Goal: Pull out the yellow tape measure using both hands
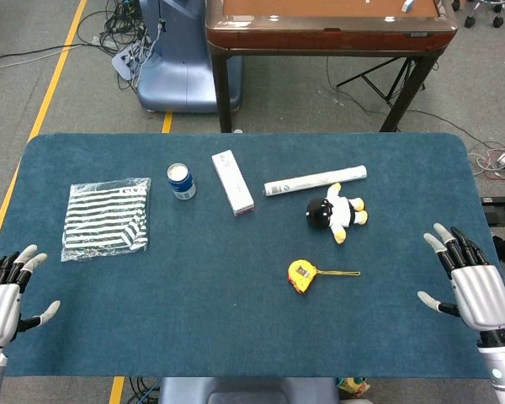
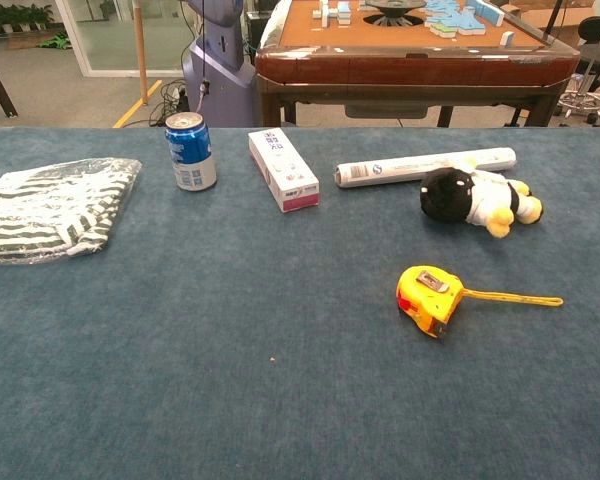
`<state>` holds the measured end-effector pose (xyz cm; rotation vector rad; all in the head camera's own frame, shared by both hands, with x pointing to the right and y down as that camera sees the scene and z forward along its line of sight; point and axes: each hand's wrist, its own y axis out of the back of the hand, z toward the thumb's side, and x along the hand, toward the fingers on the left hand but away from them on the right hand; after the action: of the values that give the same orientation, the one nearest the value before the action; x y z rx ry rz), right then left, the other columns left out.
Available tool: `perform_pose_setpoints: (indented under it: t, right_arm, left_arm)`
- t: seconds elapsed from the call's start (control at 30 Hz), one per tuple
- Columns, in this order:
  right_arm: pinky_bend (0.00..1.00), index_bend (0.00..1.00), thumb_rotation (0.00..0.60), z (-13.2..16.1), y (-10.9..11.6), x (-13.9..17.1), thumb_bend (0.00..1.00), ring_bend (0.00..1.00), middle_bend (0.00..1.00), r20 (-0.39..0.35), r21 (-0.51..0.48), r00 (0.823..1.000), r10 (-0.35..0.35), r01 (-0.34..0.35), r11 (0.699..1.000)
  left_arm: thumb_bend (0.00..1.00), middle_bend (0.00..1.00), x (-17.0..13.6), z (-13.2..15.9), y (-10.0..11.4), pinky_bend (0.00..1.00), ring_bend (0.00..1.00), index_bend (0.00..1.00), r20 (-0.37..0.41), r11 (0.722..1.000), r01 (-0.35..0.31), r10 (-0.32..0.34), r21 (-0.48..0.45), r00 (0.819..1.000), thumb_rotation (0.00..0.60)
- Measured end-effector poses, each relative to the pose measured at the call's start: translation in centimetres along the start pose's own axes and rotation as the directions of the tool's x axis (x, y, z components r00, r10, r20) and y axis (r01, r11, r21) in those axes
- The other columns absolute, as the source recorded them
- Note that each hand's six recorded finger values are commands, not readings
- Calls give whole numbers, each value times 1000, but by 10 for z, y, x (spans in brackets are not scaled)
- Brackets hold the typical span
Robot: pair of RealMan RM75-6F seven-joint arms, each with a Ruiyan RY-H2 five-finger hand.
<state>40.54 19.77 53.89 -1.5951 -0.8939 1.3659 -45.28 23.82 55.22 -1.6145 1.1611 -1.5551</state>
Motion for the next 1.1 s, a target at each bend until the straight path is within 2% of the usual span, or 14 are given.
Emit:
perform_pose_setpoints:
  t: [0.27, 0.47, 0.57, 0.7, 0.87, 1.1]
  right_arm:
    - [152, 0, 600, 8, -5, -9, 0, 60, 94, -27, 4, 999, 33, -33, 999]
    - [152, 0, 600, 30, -19, -23, 0, 69, 109, -108, 19, 989, 105, -104, 994]
    - [152, 0, 600, 45, -29, -33, 0, 69, 109, -163, 43, 975, 151, -145, 988]
    - [152, 0, 600, 71, -49, -49, 0, 69, 109, -241, 96, 947, 211, -193, 976]
    - [152, 0, 600, 100, -71, -69, 0, 69, 109, -304, 160, 927, 222, -180, 971]
    - [152, 0, 600, 132, -105, -93, 0, 69, 99, -356, 208, 892, 279, -216, 954]
  left_arm:
    - [199, 82, 2, 3, -4, 0, 25, 177, 10, 1000, 10, -10, -3, 1000, 600]
    - [199, 82, 0, 0, -3, 0, 25, 177, -1, 1000, 6, -6, -8, 1000, 600]
    - [199, 82, -2, -2, -1, 0, 25, 177, -7, 1000, 2, -3, -7, 1000, 600]
    - [199, 82, -4, -3, -1, 0, 25, 177, -10, 1000, -3, 3, -13, 1000, 600]
    - [199, 82, -7, -8, 2, 0, 25, 177, -21, 1000, -15, 15, -13, 1000, 600]
    - [199, 82, -10, -12, 4, 0, 25, 177, -33, 1000, -20, 20, -11, 999, 600]
